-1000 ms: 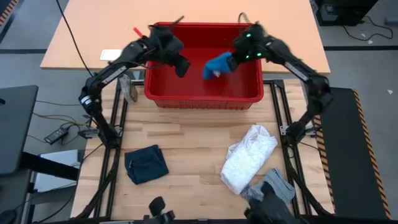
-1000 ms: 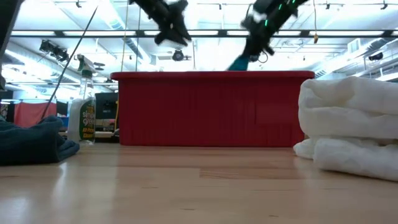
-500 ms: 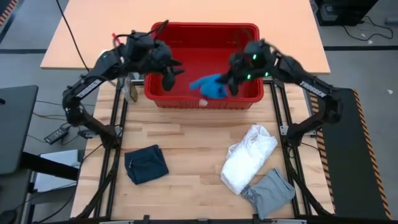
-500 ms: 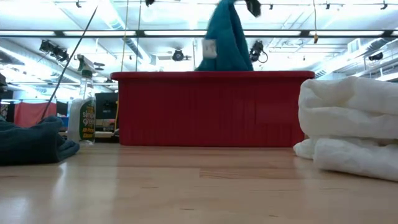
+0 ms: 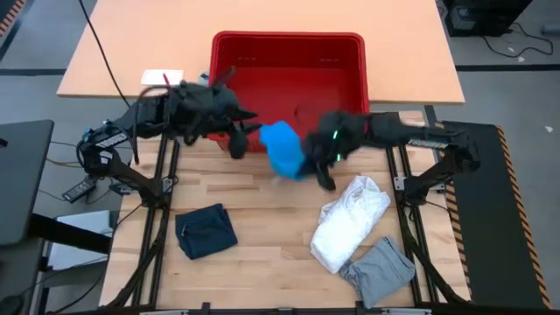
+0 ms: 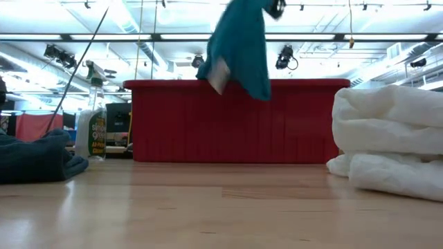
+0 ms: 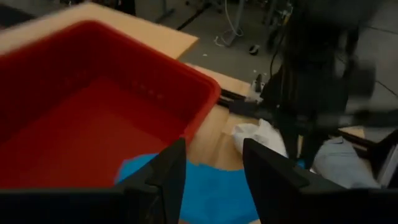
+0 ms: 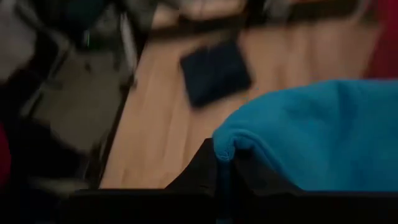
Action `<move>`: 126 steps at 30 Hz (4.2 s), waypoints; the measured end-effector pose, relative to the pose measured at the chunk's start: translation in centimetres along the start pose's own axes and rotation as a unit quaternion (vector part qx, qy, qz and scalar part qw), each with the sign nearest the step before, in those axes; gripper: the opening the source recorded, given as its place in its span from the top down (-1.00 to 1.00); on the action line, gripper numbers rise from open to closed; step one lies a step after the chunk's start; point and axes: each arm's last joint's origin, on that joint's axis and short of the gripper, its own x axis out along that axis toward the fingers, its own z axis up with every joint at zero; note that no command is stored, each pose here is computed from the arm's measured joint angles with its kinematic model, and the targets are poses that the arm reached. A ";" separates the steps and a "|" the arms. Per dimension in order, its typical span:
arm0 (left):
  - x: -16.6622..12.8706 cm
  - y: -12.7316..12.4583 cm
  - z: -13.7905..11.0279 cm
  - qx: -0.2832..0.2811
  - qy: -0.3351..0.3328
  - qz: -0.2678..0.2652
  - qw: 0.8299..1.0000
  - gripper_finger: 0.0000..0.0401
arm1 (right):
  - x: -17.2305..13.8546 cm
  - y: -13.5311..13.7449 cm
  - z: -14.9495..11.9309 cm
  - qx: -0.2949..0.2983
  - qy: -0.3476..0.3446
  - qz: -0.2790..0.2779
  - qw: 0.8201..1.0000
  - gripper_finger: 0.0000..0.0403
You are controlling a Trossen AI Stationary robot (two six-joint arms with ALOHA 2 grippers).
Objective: Fold laundry
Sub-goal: Remove the blue underwear from the red laundry bin, then fold the blue underwear
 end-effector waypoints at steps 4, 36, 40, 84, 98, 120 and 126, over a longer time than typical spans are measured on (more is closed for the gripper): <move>0.7 -2.6 -1.1 -0.036 0.027 -0.019 0.999 0.19 | 4.5 0.3 -3.7 0.017 0.046 0.022 0.999 0.92; 18.9 -8.6 -14.1 0.134 0.388 -0.149 0.900 0.19 | 6.2 2.2 -13.3 0.161 0.120 -0.192 0.961 -0.02; 21.6 -7.9 -15.6 0.189 0.366 -0.238 0.880 0.19 | 5.2 3.0 -16.0 0.187 0.128 -0.168 0.959 0.02; 20.6 -2.4 -14.7 0.125 0.407 -0.277 0.861 0.99 | 1.9 5.1 -18.9 0.337 -0.010 -0.198 0.921 0.19; 7.5 1.3 -5.0 0.080 0.198 -0.206 0.955 1.00 | 8.9 4.8 -17.4 0.089 -0.188 -0.222 0.953 0.03; 2.7 -0.6 -5.0 0.054 0.216 -0.326 0.919 1.00 | 13.7 -2.8 -15.0 0.113 -0.272 -0.098 0.951 -0.32; 2.3 -1.4 -5.4 0.051 0.233 -0.339 0.910 1.00 | 15.2 -3.6 -15.1 0.101 -0.311 -0.035 0.945 -0.32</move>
